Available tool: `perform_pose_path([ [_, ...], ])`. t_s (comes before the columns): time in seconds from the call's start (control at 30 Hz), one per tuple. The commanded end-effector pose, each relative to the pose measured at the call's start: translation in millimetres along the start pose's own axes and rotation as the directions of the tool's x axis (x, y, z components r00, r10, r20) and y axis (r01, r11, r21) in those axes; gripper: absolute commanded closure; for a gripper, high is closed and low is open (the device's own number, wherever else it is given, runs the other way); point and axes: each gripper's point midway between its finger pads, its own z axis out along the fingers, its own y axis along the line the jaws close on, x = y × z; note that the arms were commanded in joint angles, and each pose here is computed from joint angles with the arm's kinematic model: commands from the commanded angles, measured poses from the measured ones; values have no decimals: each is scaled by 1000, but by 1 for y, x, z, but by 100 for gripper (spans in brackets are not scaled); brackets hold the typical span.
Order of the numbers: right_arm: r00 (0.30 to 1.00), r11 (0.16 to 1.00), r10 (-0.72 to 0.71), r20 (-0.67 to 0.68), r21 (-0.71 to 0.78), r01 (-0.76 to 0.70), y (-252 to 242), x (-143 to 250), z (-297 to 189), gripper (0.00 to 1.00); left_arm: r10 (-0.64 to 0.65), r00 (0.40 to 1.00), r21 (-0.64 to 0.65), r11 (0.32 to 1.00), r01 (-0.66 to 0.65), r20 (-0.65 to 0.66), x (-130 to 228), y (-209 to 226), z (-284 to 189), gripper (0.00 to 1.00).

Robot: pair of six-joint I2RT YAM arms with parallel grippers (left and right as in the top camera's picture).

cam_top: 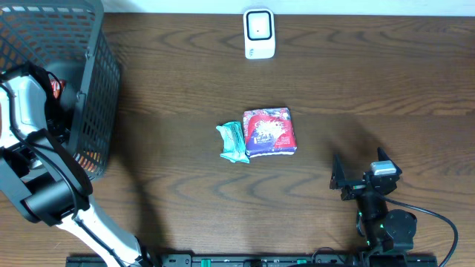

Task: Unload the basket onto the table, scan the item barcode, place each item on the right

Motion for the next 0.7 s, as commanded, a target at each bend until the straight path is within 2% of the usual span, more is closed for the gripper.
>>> perform_pose_path([
  [0.0, 1000, 1000, 15, -2, 5, -15, -1, 1, 0, 1, 9, 999, 20, 1000, -10, 42, -7, -3, -19, 21],
  [0.1, 1000, 1000, 15, -2, 4, -15, -1, 1, 0, 1, 5, 997, 96, 995, -12, 72, -10, -13, -40, 33],
  [0.2, 1000, 1000, 15, -2, 4, -15, -1, 1, 0, 1, 0, 993, 179, 984, -20, 114, -11, -24, -65, 37],
  [0.4, 1000, 1000, 15, -2, 5, -15, -1, 1, 0, 1, -29, 959, 268, 962, -50, 283, -14, -24, -122, 37],
  [0.57, 1000, 1000, 15, -2, 4, -15, -1, 1, 0, 1, -70, 893, 310, 947, -81, 445, -19, -20, -165, 37],
  [0.67, 1000, 1000, 15, -3, 4, -15, -1, 1, 0, 1, -75, 885, 267, 962, -57, 460, -24, -12, -162, 29],
])
